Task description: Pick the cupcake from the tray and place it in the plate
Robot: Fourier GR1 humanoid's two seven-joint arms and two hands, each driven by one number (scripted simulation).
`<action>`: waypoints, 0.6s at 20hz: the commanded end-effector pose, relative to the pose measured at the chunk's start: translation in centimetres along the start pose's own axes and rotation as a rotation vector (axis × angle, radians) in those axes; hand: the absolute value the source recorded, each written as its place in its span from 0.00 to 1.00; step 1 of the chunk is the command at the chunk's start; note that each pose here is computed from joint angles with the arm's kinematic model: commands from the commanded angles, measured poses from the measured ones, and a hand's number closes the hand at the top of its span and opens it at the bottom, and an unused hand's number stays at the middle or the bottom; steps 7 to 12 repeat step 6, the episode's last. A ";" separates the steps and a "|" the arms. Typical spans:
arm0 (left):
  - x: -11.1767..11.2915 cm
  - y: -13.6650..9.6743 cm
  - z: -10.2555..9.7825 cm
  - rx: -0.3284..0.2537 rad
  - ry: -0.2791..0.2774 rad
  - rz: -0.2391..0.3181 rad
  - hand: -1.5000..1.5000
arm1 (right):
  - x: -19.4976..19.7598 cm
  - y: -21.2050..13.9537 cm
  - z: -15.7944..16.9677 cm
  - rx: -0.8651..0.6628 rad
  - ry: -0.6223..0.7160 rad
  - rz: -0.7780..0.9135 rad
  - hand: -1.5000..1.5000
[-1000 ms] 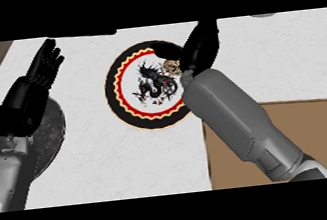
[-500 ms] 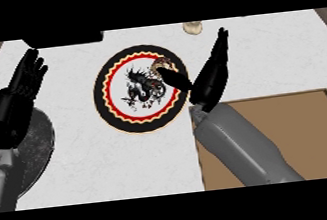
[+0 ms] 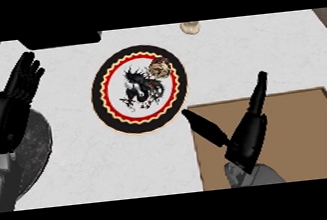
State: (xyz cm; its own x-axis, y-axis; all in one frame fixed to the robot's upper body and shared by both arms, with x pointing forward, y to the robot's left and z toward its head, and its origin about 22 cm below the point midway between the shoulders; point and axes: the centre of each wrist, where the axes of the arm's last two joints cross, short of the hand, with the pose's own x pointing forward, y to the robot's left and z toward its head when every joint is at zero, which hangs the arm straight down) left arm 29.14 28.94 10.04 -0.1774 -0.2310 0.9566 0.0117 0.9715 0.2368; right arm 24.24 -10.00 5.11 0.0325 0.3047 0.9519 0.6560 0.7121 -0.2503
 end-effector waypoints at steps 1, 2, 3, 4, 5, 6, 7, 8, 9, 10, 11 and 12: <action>0.1 -0.2 0.4 -0.012 -0.038 0.012 0.50 | -1.3 -4.7 1.3 0.000 0.000 0.034 0.00; -0.9 1.3 -0.3 -0.013 0.003 0.005 0.50 | 0.8 -4.9 1.3 0.005 -0.020 0.044 0.00; 0.0 1.0 0.0 -0.001 0.002 -0.003 0.50 | 0.3 -5.0 2.7 -0.028 -0.006 0.067 0.00; 0.7 -0.9 -0.7 0.008 -0.017 -0.005 0.50 | 0.0 -7.3 1.4 -0.006 -0.035 0.078 0.00; 1.6 -1.3 0.0 -0.014 -0.005 0.005 0.50 | -0.8 -5.7 0.4 -0.040 -0.023 0.072 0.00; 0.0 -0.5 -1.0 -0.023 -0.003 0.010 0.50 | -0.9 -5.8 1.0 -0.055 -0.037 0.098 0.00; 0.0 -0.5 -1.0 -0.023 -0.003 0.010 0.50 | -0.9 -5.8 1.0 -0.055 -0.037 0.098 0.00; 0.0 -0.5 -1.0 -0.023 -0.003 0.010 0.50 | -0.9 -5.8 1.0 -0.055 -0.037 0.098 0.00; 0.0 -0.5 -1.0 -0.023 -0.003 0.010 0.50 | -0.9 -5.8 1.0 -0.055 -0.037 0.098 0.00; 0.0 -0.5 -1.0 -0.023 -0.003 0.010 0.50 | -0.9 -5.8 1.0 -0.055 -0.037 0.098 0.00; 0.0 -0.5 -1.0 -0.023 -0.003 0.010 0.50 | -0.9 -5.8 1.0 -0.055 -0.037 0.098 0.00; 0.0 -0.5 -1.0 -0.023 -0.003 0.010 0.50 | -0.9 -5.8 1.0 -0.055 -0.037 0.098 0.00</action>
